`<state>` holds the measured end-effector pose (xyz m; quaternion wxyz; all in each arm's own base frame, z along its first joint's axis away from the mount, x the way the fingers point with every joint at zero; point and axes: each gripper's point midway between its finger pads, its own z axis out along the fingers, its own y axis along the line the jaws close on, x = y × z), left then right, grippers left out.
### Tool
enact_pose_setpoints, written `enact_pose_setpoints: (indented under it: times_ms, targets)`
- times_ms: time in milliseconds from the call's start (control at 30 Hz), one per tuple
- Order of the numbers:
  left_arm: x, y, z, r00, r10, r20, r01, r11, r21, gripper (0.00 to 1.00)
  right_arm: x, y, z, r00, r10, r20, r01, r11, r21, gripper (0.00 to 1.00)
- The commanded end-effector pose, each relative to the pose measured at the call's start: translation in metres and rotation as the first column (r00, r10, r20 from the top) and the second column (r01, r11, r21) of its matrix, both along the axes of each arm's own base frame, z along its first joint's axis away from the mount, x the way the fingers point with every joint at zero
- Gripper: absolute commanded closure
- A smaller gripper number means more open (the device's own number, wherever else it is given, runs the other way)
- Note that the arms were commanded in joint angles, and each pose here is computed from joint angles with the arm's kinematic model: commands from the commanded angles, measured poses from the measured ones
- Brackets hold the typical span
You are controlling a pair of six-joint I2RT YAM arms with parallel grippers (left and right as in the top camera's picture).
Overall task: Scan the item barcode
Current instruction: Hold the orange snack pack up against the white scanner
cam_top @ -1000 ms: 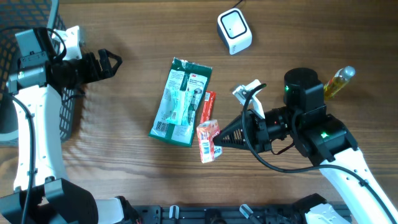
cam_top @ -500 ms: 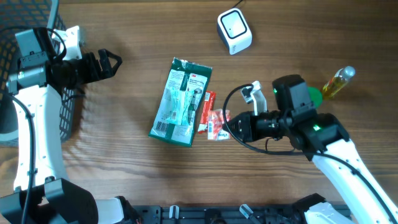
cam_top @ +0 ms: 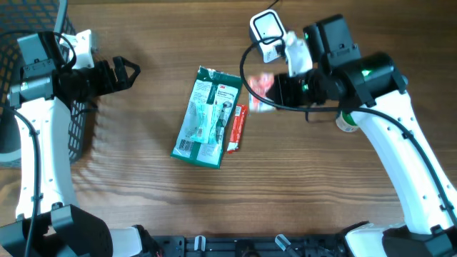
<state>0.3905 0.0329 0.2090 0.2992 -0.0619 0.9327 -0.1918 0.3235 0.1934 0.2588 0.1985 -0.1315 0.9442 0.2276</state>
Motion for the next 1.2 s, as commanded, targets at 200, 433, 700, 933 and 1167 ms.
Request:
enact_pose_setpoints:
  times_ms: [200, 433, 700, 933, 1167]
  targets:
    - [0.002, -0.001, 0.001, 1.000, -0.017, 0.009, 0.017, 1.000, 0.003, 0.00, 0.073, -0.026, -0.016, 0.961, -0.003, 0.277, 0.100, 0.936, -0.337, 0.96]
    - [0.002, -0.001, 0.001, 1.000, -0.017, 0.009, 0.017, 1.000, 0.003, 0.00, 0.131, -0.051, -0.056, 0.919, 0.021, 0.394, 0.253, 0.734, -0.630, 0.96]
    - [0.002, -0.001, 0.001, 1.000, -0.017, 0.009, 0.017, 1.000, 0.003, 0.00, 0.192, -0.058, -0.073, 0.853, 0.206, 0.480, 0.333, 0.495, -0.803, 0.96]
    - [0.002, -0.001, 0.001, 1.000, -0.017, 0.008, 0.017, 1.000, 0.003, 0.00, 0.225, -0.041, -0.081, 0.798, 0.354, 0.488, 0.319, 0.438, -0.840, 0.96]
    - [0.002, -0.001, 0.001, 1.000, -0.017, 0.009, 0.017, 1.000, 0.003, 0.00, 0.250, -0.031, -0.081, 0.735, 0.428, 0.526, 0.373, 0.394, -0.840, 0.96]
